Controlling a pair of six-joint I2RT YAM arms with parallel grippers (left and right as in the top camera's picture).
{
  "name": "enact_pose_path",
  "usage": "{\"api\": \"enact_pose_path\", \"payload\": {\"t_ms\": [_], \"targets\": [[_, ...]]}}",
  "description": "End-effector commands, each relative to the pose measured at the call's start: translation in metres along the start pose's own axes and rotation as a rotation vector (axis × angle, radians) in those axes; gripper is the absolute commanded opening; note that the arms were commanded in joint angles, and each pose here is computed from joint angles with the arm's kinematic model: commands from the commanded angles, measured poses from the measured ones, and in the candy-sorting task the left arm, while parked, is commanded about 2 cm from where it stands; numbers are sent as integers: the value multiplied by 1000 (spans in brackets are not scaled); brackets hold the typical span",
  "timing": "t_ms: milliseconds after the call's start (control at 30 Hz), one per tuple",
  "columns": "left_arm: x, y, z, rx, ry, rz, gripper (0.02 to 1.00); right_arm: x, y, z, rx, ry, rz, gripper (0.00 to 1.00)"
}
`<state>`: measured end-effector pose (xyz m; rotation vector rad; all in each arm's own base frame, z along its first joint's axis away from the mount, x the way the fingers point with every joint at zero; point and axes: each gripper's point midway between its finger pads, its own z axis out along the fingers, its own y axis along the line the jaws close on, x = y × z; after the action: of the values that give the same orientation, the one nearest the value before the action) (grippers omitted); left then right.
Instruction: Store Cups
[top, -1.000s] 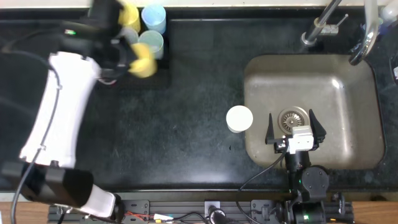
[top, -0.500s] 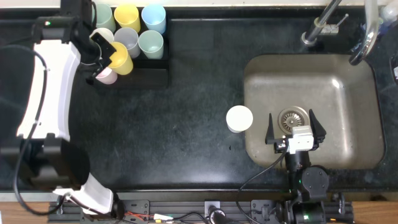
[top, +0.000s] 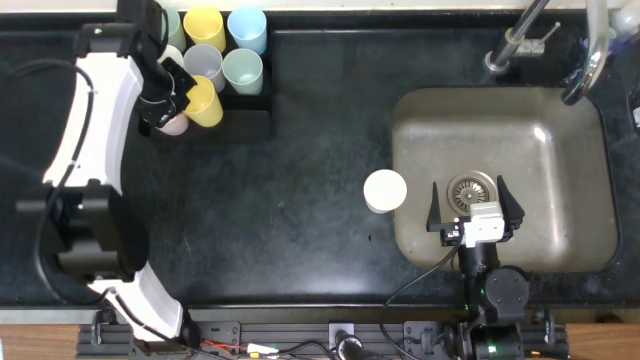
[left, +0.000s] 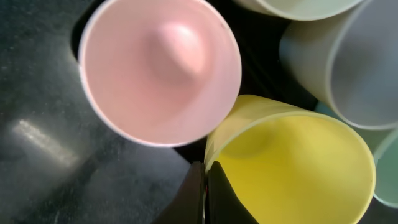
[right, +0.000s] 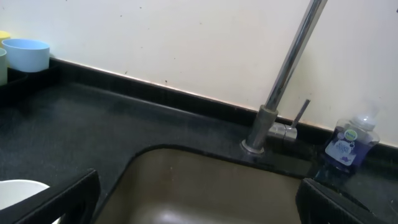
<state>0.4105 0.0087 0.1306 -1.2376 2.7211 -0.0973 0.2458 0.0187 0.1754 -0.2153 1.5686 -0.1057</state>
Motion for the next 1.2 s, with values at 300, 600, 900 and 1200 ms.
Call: {"api": "enact_pose_path", "payload": {"t_ms": [300, 600, 900, 1200], "targets": [[2, 1, 22, -36, 31, -10, 40, 3, 3, 0, -12, -4, -3, 998], [3, 1, 22, -37, 31, -8, 568, 3, 3, 0, -12, -4, -3, 996], [16, -15, -17, 37, -23, 60, 1000, 3, 3, 0, -12, -4, -3, 998], [77, 13, -198, 329, -432, 719, 1000, 3, 3, 0, -12, -4, -3, 998]]}}
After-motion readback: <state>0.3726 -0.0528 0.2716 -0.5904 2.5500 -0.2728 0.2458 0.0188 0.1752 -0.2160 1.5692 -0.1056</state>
